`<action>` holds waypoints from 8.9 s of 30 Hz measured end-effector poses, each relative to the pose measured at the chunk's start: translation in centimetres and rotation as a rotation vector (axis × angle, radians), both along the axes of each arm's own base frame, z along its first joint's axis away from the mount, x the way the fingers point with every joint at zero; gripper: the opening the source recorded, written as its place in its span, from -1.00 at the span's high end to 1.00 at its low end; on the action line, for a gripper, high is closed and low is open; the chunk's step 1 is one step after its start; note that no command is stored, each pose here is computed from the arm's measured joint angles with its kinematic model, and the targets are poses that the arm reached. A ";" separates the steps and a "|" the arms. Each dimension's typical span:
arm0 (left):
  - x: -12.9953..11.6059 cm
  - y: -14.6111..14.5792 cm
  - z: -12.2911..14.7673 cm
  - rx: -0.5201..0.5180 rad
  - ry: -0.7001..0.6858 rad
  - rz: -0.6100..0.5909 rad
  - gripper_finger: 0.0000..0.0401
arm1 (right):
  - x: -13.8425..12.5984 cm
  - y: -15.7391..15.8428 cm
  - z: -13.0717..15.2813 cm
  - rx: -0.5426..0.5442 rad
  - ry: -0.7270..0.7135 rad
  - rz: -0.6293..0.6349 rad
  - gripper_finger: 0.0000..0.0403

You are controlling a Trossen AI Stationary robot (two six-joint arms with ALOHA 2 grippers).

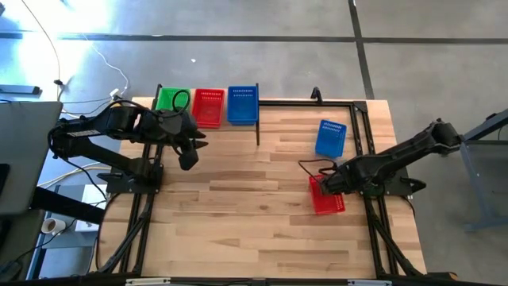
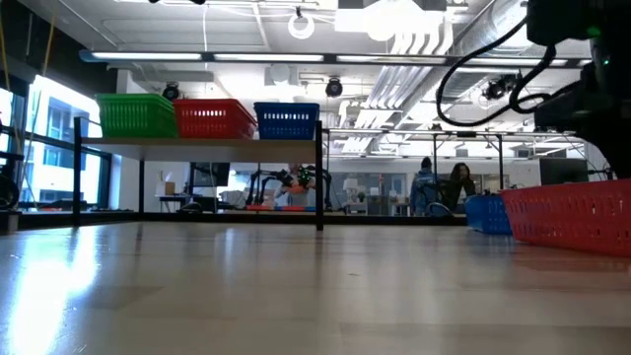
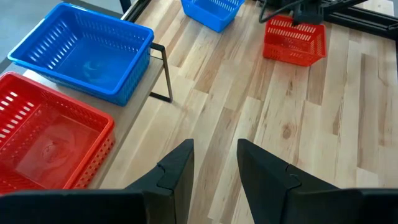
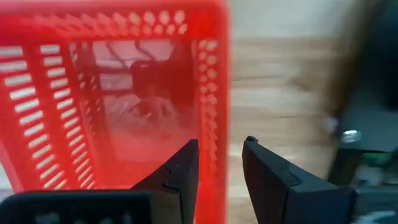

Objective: Stack baskets on shelf by color
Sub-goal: Adjust the red baskets on the shelf

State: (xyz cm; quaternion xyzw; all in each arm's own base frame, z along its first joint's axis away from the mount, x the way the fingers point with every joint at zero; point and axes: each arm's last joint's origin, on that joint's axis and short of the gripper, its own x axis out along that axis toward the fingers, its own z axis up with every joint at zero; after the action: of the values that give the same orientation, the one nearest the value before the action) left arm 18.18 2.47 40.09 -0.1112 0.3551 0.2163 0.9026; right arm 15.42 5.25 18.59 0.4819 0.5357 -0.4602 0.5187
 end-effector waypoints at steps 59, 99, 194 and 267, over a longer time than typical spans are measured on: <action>-3.0 -0.4 1.3 -0.013 -0.078 -0.050 0.44 | 14.6 -0.4 15.6 -0.405 -0.637 0.124 1.00; -3.3 0.2 1.2 -0.020 -0.130 0.290 0.44 | 25.9 -5.2 19.0 -0.789 -0.757 0.161 1.00; -2.6 8.3 5.6 0.325 -0.297 0.714 1.00 | 23.4 -8.4 24.4 -1.267 -0.539 0.638 0.09; -3.5 20.4 -2.1 -0.590 0.208 0.886 1.00 | 20.1 -12.1 21.8 -0.944 -0.266 0.916 0.09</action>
State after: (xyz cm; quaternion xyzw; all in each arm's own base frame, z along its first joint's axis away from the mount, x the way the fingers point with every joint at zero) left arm 14.67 22.87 37.98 -0.4770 0.4074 0.4769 0.6157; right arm 35.47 -6.86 40.35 -0.0200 0.3589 -0.3152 0.8783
